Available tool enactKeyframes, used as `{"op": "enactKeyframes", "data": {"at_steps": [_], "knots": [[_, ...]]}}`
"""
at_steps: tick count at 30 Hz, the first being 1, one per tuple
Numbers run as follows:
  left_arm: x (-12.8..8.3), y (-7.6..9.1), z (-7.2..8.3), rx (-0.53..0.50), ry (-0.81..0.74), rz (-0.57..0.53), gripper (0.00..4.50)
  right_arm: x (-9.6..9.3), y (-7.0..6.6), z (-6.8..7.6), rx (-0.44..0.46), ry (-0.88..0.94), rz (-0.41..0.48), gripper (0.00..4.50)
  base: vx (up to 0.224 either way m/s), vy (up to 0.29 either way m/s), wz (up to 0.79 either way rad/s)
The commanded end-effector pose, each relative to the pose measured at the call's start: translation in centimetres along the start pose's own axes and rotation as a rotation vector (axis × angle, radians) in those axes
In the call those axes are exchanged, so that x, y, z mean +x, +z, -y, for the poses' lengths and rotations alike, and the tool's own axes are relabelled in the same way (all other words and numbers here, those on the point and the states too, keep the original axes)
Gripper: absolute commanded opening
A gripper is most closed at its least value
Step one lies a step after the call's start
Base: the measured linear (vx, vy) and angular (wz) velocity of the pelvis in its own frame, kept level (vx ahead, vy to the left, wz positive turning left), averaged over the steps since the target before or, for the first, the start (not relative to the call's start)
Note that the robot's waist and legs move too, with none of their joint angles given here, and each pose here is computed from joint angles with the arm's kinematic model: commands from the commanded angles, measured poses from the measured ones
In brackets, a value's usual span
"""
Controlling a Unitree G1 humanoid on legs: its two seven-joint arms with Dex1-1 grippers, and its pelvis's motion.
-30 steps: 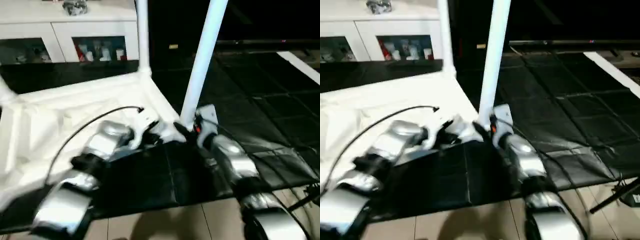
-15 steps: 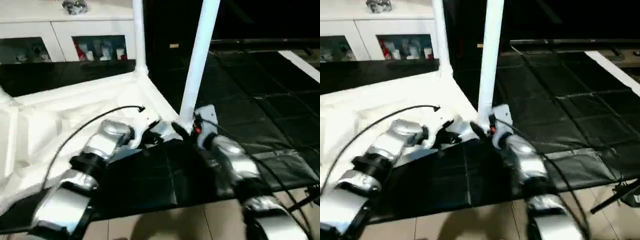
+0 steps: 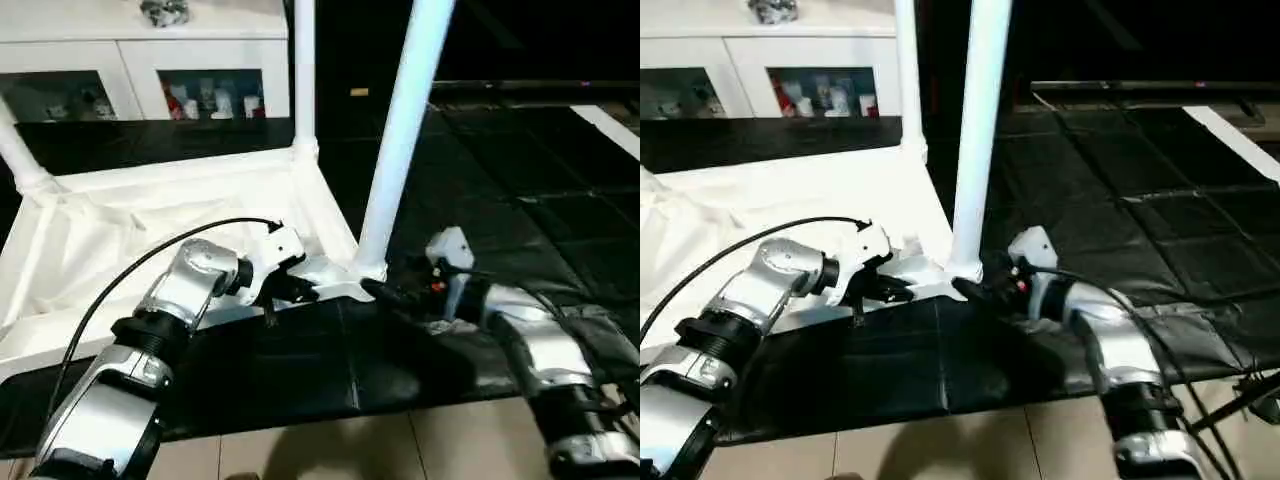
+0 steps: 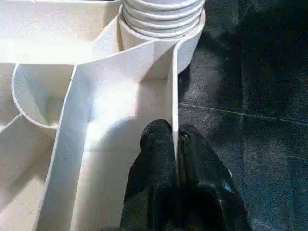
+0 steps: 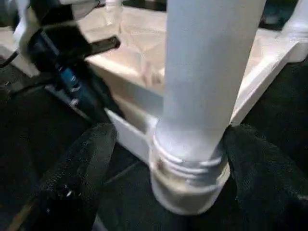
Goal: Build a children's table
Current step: Rotate leg to tighten
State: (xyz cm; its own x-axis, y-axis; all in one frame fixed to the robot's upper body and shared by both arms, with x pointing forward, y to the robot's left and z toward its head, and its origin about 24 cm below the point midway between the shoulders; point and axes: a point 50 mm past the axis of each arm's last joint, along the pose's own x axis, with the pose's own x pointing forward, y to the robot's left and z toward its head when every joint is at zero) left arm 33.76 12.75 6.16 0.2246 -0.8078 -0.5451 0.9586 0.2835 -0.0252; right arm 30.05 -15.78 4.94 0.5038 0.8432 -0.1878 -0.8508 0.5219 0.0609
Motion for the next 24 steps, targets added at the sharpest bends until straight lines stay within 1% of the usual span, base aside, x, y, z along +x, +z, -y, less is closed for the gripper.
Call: {"op": "enactKeyframes", "data": {"at_steps": [1,2,7,13,15,18,19,22,24], "knots": [[-0.1,1.1,-0.3,0.058,0.013,0.030,0.57,0.6,0.1,-0.5,-0.007,0.044,-0.002,3.84,0.000,0.000,0.00],[0.0,1.1,-0.3,0.066,0.020,0.029,0.65,0.6,0.1,-0.5,-0.006,0.042,-0.002,3.84,0.000,0.000,0.00],[-0.1,1.0,-0.3,0.051,0.014,0.043,0.65,0.5,0.3,-0.7,0.000,0.057,0.004,3.84,0.000,0.000,0.00],[-0.2,0.5,-0.3,0.057,0.011,0.012,0.65,0.5,0.2,-0.9,-0.007,0.064,-0.007,3.84,0.000,0.000,0.00],[-0.2,0.0,-0.4,0.064,0.018,-0.021,0.65,0.5,0.3,-0.8,-0.011,0.063,-0.007,3.84,0.000,0.000,0.00],[-0.2,0.0,-0.4,0.064,0.019,-0.028,0.65,0.5,0.3,-0.8,-0.013,0.061,-0.006,3.84,0.000,0.000,0.00],[-0.2,0.0,-0.4,0.060,0.020,-0.025,0.39,0.5,0.4,-0.8,-0.014,0.061,-0.006,3.84,0.000,0.000,0.00],[-0.2,0.1,-0.4,0.053,0.019,-0.015,0.39,0.5,0.4,-0.8,-0.014,0.061,-0.005,3.84,0.000,0.000,0.00],[-0.2,0.2,-0.5,0.047,0.017,-0.004,0.18,0.5,0.4,-0.8,-0.016,0.067,-0.005,3.84,0.000,0.000,0.00]]}}
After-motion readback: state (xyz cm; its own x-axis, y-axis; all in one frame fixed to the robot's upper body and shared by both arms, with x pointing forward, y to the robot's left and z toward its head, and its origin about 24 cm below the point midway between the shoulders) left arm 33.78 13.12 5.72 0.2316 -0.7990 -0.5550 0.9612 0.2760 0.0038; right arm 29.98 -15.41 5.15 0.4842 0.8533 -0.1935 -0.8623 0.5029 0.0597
